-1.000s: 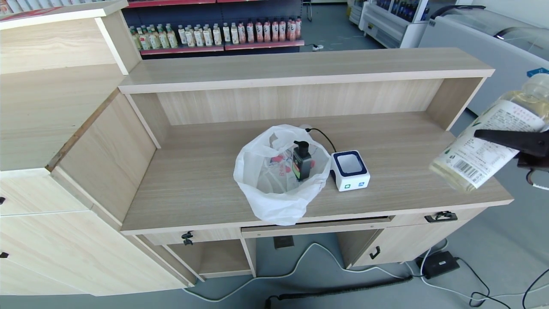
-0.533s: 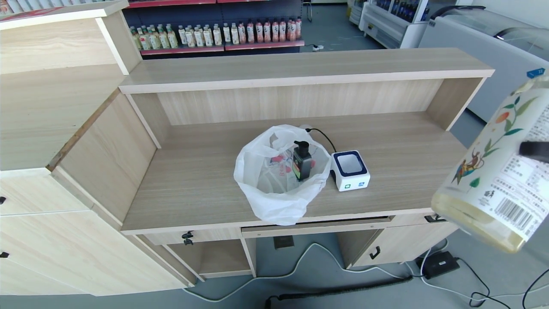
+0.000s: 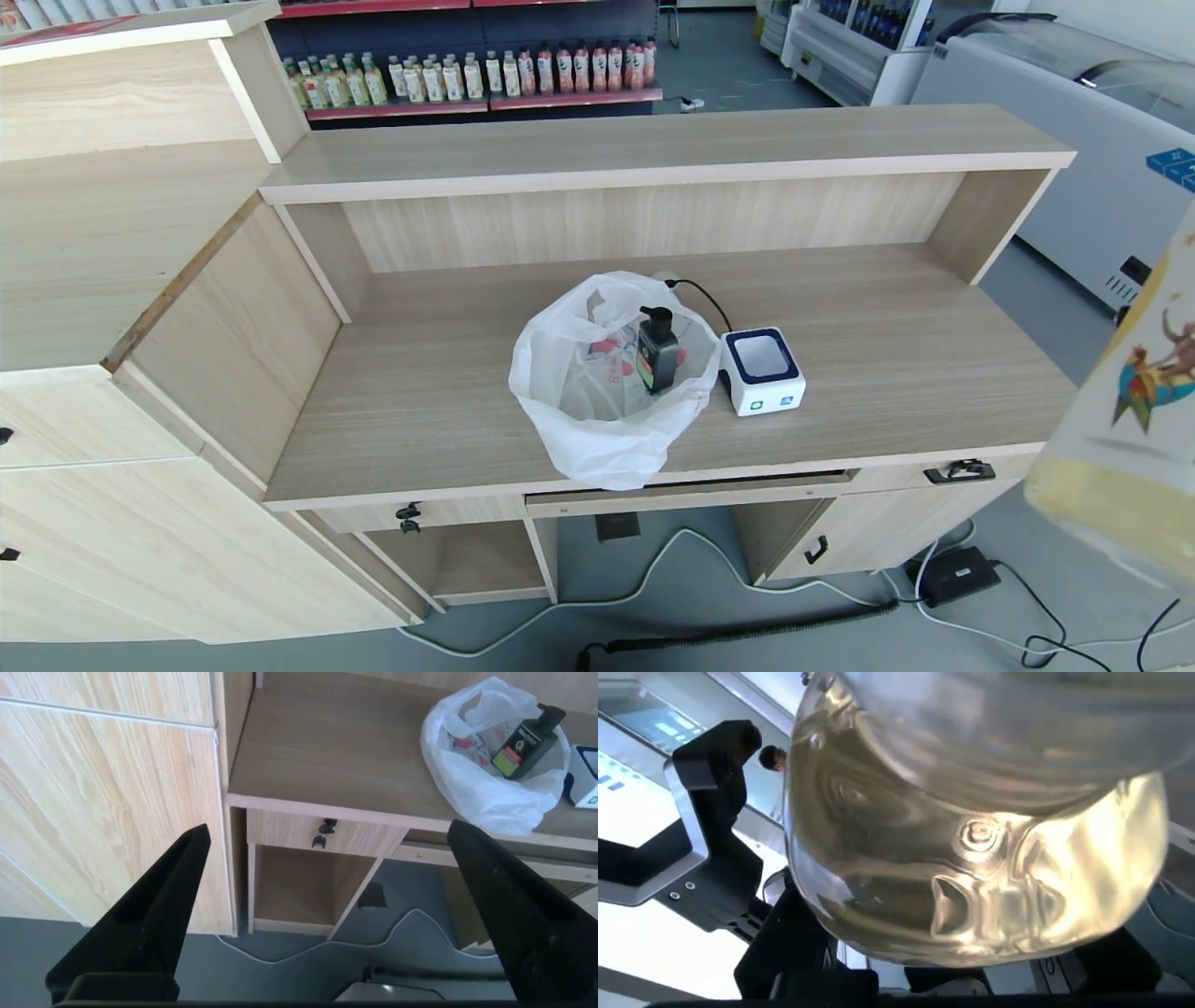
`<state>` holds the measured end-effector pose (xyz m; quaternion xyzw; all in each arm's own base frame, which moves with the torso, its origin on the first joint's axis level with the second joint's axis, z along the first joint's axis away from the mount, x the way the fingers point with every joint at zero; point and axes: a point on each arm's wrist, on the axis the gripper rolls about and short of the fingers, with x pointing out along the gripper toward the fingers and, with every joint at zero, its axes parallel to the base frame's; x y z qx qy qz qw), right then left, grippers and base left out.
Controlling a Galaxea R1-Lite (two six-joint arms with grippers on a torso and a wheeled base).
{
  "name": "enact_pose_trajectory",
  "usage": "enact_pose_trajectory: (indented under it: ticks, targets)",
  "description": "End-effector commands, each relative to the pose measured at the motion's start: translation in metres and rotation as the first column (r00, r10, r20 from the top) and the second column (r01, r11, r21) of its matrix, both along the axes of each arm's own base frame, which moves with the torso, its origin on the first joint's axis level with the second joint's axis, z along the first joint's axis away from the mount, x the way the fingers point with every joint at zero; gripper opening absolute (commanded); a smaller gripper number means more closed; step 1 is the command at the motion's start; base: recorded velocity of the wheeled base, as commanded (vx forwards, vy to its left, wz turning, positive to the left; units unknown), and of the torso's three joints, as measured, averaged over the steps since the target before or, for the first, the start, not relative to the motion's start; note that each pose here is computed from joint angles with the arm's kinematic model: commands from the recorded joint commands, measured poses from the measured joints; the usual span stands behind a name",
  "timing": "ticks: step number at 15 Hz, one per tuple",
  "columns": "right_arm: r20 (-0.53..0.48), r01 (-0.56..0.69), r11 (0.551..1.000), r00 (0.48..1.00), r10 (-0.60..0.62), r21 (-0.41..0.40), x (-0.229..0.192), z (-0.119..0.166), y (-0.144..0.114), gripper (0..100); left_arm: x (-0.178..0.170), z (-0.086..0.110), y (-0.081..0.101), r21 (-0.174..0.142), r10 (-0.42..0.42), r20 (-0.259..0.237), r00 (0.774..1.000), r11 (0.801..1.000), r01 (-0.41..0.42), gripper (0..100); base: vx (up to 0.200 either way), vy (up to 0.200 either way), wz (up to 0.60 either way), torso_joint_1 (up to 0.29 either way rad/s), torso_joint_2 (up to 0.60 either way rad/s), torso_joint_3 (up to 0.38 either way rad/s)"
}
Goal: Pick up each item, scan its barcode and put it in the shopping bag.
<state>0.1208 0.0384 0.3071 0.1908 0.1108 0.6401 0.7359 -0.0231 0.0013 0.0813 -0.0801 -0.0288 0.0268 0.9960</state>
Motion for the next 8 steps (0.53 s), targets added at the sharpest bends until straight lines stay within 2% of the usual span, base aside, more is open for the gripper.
enact_pose_trajectory:
  ticks: [1, 8]
  targets:
    - [0.019, -0.047, 0.999, 0.999, 0.047, 0.008, -0.0067, 0.0081, 0.0047, 0, 0.0, 0.0, 0.0, -0.001, 0.0, 0.001, 1.0, 1.0, 0.0, 100, 0.0, 0.0, 0.0, 0.0, 0.0, 0.0]
    - [0.008, -0.073, 0.997, 0.997, 0.073, 0.007, -0.0065, 0.0048, 0.0087, 0, 0.0, 0.0, 0.0, -0.001, 0.0, 0.001, 1.0, 1.0, 0.0, 100, 0.0, 0.0, 0.0, 0.0, 0.0, 0.0]
